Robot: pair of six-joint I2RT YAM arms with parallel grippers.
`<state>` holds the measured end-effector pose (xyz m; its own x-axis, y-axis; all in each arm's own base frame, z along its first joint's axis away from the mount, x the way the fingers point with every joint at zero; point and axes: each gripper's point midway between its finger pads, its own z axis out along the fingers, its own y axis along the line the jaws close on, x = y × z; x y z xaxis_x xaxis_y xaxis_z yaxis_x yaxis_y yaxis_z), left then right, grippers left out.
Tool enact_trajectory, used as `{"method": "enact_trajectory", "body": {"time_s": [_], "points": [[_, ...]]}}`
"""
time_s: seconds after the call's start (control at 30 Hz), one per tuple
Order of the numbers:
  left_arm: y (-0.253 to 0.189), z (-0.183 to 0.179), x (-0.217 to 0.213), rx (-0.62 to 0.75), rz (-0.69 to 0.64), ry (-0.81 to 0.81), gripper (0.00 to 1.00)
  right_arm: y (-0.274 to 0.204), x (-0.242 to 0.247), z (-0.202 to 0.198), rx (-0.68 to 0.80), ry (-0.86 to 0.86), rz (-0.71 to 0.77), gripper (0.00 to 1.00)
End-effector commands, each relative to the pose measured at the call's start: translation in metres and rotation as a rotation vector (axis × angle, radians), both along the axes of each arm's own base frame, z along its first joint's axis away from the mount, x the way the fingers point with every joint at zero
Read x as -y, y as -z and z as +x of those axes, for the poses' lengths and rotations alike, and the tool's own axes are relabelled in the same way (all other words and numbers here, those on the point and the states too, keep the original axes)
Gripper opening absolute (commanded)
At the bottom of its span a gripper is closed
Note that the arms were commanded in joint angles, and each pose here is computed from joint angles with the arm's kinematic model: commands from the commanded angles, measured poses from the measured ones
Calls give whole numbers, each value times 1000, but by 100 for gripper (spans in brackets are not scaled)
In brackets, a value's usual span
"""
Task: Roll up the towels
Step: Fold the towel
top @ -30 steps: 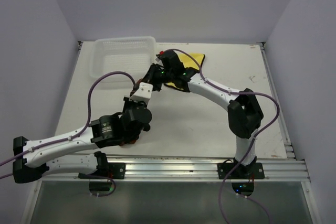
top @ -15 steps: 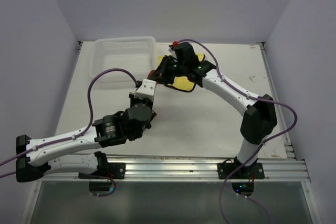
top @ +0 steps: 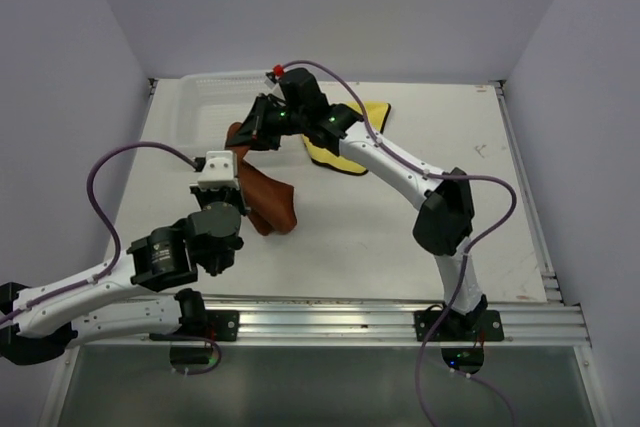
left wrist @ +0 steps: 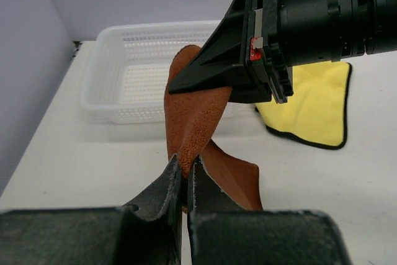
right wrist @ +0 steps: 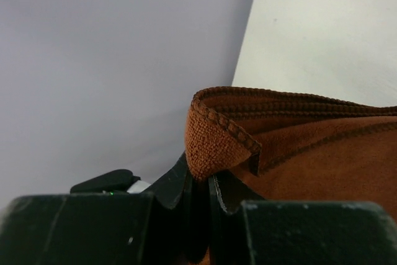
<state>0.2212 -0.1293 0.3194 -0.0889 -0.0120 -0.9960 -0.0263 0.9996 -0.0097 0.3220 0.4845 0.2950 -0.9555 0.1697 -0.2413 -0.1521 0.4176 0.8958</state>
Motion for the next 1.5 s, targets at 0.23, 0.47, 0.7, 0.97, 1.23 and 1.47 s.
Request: {"method": "enact_trajectory", "body": {"time_s": [0.23,0.47,0.7,0.97,1.23,1.47], "points": [[-55,-2,-46,102,62,-108,0,-59,-25,11,52,-23,184,0],[25,25,66,3,171,157,0,32,53,20,-62,55,154,0],[116,35,155,-150,176,238,0,117,155,20,-122,80,29,0],[143,37,221,-193,157,324,0,172,221,7,-177,76,-174,0],[162,37,245,-225,173,387,5,184,250,9,-167,74,-267,0],[158,23,287,-195,181,618,96,160,263,24,-106,67,-316,45]]}}
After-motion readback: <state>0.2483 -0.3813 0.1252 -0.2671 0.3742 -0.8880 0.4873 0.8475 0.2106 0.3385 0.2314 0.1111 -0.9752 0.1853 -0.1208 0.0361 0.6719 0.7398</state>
